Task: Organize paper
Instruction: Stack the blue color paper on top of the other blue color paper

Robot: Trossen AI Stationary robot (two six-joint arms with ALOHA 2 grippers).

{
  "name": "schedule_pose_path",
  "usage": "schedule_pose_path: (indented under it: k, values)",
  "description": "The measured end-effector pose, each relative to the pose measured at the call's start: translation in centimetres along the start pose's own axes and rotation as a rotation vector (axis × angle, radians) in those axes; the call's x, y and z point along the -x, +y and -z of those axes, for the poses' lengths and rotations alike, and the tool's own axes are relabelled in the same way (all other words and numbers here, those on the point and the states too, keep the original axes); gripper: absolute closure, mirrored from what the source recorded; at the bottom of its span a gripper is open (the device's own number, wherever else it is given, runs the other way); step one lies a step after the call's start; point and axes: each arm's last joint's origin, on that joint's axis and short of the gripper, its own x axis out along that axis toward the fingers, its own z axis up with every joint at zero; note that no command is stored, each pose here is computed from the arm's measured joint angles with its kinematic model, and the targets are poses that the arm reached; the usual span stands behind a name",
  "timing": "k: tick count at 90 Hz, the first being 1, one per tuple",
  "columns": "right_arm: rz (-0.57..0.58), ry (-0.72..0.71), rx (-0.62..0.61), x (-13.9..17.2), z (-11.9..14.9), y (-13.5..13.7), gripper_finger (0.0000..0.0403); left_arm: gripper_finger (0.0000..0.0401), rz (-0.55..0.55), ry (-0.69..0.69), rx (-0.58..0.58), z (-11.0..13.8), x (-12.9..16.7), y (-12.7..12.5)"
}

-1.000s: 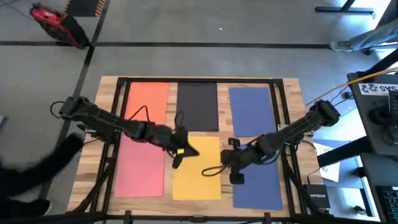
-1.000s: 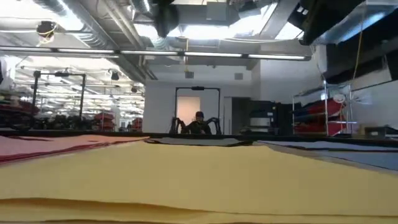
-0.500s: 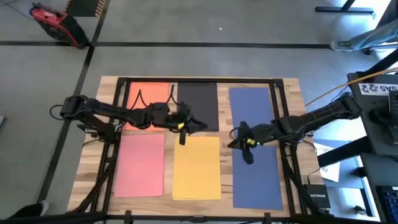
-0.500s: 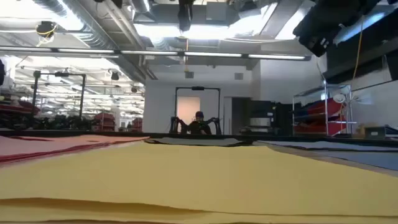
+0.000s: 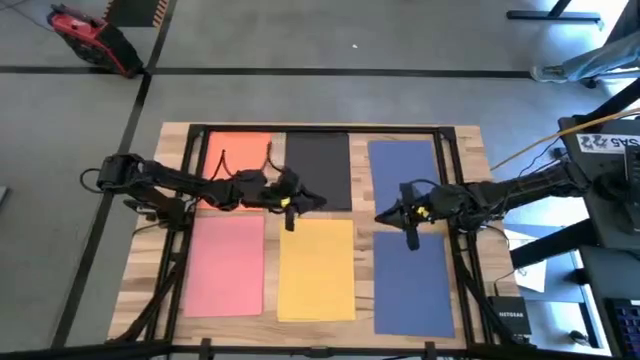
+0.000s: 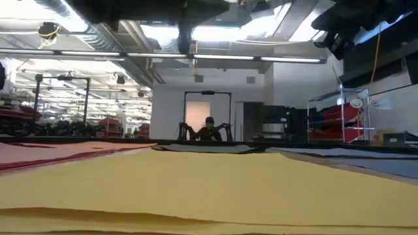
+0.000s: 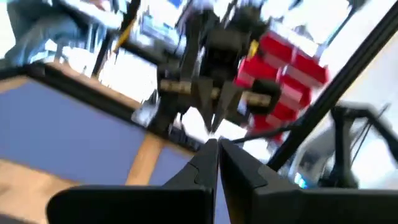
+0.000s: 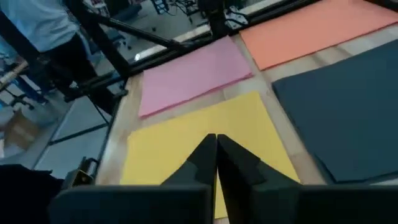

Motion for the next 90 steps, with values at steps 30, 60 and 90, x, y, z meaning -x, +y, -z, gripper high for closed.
schedule_pose_path:
  k: [30,60,90]
  values:
    - [0.225,0.241,-0.037,-1.3,1.8,-3.4,0.0403,0.0401,-0.136,0.02,0.121,3.9,5.2,5.2]
    - [0.428,0.48,-0.071,-3.2,3.7,-7.2,0.032,0.0401,-0.16,-0.018,0.111,1.7,6.2,8.2]
    - [0.375,0.725,0.179,-5.1,6.1,-7.7,0.0241,0.0401,-0.196,-0.004,0.126,1.0,6.7,9.9]
